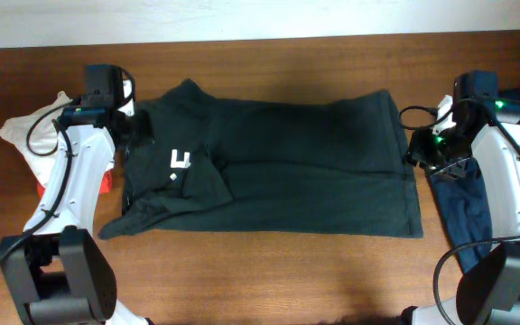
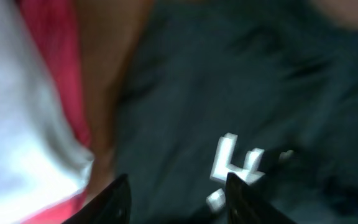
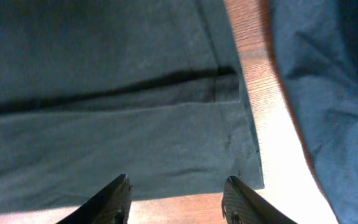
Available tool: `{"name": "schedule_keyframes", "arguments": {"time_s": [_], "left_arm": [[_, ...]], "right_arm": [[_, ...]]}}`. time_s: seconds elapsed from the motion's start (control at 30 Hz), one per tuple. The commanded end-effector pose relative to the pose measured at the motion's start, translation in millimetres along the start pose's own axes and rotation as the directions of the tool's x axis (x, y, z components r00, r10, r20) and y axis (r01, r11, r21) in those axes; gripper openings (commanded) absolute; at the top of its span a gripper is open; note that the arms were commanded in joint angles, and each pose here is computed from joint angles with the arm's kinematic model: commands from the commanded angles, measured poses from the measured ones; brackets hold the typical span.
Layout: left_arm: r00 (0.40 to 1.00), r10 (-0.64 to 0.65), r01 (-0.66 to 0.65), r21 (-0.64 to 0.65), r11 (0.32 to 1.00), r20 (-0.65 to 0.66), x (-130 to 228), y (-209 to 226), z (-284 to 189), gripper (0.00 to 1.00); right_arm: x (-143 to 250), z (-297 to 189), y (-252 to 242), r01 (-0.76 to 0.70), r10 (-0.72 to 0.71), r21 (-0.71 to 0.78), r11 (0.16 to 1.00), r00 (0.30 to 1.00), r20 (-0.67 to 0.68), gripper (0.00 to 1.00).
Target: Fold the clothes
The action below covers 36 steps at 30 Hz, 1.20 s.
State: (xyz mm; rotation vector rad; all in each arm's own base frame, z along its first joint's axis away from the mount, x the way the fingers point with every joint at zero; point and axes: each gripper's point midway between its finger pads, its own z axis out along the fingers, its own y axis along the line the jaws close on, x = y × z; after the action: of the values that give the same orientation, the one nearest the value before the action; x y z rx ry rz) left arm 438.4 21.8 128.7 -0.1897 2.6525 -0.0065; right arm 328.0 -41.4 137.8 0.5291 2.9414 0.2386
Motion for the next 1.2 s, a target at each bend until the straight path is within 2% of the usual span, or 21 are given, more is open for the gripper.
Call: {"name": "schedule_keyframes", "arguments": {"time_s": [0.0,0.07,0.17,0.3,0.47,0.7,0.73,0.8,0.83,0.87,0.93,1.0,1.1,1.17], "left_arm": [[0.992,0.112,-0.119,0.125,0.985,0.061,-23.9,-24.9,20.4,0.49],[0.989,0.125,-0.135,0.126,0.983,0.081,-46.5,-27.7,44.4,0.51],[0.985,0.138,-0.158,0.208,0.965,0.108,-81.0,-49.1,76.9,0.53],[0.967,0.175,-0.216,0.227,0.950,0.187,-116.6,-84.3,119.8,0.54],[0.947,0.210,-0.269,0.243,0.932,0.243,-111.9,-118.7,167.3,0.54],[0.961,0.219,-0.247,0.173,0.953,0.167,-91.3,-103.9,193.6,0.53],[0.965,0.222,-0.245,0.176,0.954,0.140,-84.1,-103.0,196.4,0.49],[0.970,0.235,-0.244,0.183,0.952,0.070,-62.4,-104.6,208.1,0.46],[0.969,0.244,-0.245,0.190,0.951,0.027,-48.5,-106.9,215.2,0.38],[0.969,0.248,-0.246,0.201,0.948,0.013,-43.7,-110.1,215.4,0.24],[0.970,0.242,-0.241,0.229,0.943,0.023,-48.2,-119.3,208.4,0.00],[0.973,0.228,-0.231,0.278,0.932,0.044,-64.9,-130.2,187.2,0.01],[0.974,0.198,-0.222,0.290,0.931,0.111,-110.4,-137.5,120.3,0.01],[0.975,0.200,-0.219,0.290,0.932,0.095,-114.7,-136.0,83.0,0.01]], "right_arm": [[-2.2,-8.5,6.0,0.025,-0.024,-0.039,0.999,1.000,0.018,0.52],[-0.2,-8.5,5.6,0.023,-0.023,-0.037,0.999,1.000,0.010,0.52],[0.9,-8.4,5.4,0.022,-0.022,-0.037,0.999,1.000,0.005,0.52],[1.8,-8.4,5.4,0.021,-0.021,-0.037,0.999,1.000,0.002,0.53],[3.8,-8.4,4.9,0.020,-0.020,-0.035,0.999,1.000,-0.007,0.53],[1.3,-8.4,5.3,0.022,-0.022,-0.036,0.999,1.000,0.004,0.53],[1.3,-8.4,5.3,0.022,-0.022,-0.036,0.999,1.000,0.004,0.53],[1.2,-8.4,5.3,0.022,-0.022,-0.036,0.999,1.000,0.004,0.53],[1.2,-8.4,5.3,0.022,-0.022,-0.036,0.999,1.000,0.004,0.53],[1.1,-8.4,5.3,0.022,-0.022,-0.036,0.999,1.000,0.005,0.53],[-3.9,-8.0,6.0,0.026,-0.025,-0.038,0.999,0.999,0.024,0.53],[-12.3,-3.3,6.4,0.030,-0.028,-0.041,0.999,0.999,0.042,0.54],[-36.0,16.3,7.3,0.055,-0.051,-0.045,0.997,0.995,0.082,0.57],[-66.5,33.4,14.9,0.104,-0.094,-0.054,0.993,0.982,0.163,0.60]]}}
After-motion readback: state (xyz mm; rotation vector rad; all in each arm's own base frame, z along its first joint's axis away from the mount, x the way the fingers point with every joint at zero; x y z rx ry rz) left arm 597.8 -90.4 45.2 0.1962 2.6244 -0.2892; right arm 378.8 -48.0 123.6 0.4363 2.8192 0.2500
